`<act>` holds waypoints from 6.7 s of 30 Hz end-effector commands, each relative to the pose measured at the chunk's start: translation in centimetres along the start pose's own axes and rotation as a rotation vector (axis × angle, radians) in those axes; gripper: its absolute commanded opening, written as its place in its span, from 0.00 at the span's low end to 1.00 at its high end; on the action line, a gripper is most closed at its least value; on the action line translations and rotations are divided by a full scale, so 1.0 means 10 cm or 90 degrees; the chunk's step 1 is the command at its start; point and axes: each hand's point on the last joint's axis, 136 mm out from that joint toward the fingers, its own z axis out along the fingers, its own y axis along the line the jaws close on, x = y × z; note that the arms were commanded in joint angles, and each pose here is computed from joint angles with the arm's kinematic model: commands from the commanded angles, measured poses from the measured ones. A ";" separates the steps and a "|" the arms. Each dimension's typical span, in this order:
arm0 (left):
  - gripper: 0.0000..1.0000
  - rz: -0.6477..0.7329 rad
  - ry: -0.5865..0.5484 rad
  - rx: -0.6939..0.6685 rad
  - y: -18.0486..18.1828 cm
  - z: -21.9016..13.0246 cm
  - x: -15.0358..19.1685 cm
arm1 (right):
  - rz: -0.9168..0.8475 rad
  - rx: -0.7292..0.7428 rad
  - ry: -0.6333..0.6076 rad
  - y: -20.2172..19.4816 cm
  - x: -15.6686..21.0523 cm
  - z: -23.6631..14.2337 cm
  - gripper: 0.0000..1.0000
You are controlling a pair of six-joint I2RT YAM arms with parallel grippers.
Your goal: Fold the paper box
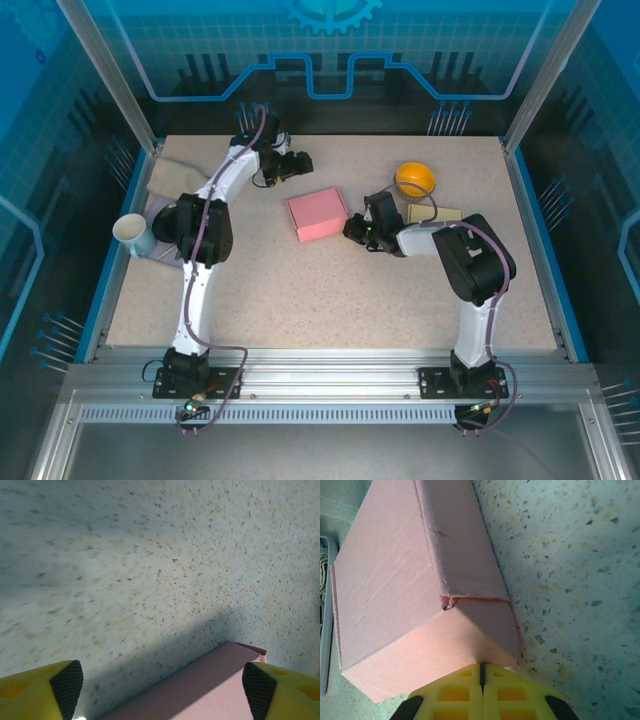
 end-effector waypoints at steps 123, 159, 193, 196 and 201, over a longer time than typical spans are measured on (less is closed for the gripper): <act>0.89 -0.242 0.023 0.050 -0.38 -0.33 1.90 | -0.391 0.093 0.096 0.00 -0.35 -0.68 0.53; 0.99 -0.062 -0.195 -0.084 0.07 -1.29 0.88 | -0.352 0.135 -0.071 0.15 -0.50 -1.65 0.55; 0.99 0.177 -0.500 -0.201 1.56 -1.51 1.22 | -0.323 0.336 -0.507 -1.35 -1.20 -2.69 1.00; 0.99 0.176 -0.497 -0.202 1.57 -1.51 1.22 | -0.333 0.330 -0.480 -1.33 -1.18 -2.63 1.00; 0.99 0.177 -0.497 -0.202 1.57 -1.51 1.22 | -0.344 0.330 -0.468 -1.31 -1.15 -2.60 1.00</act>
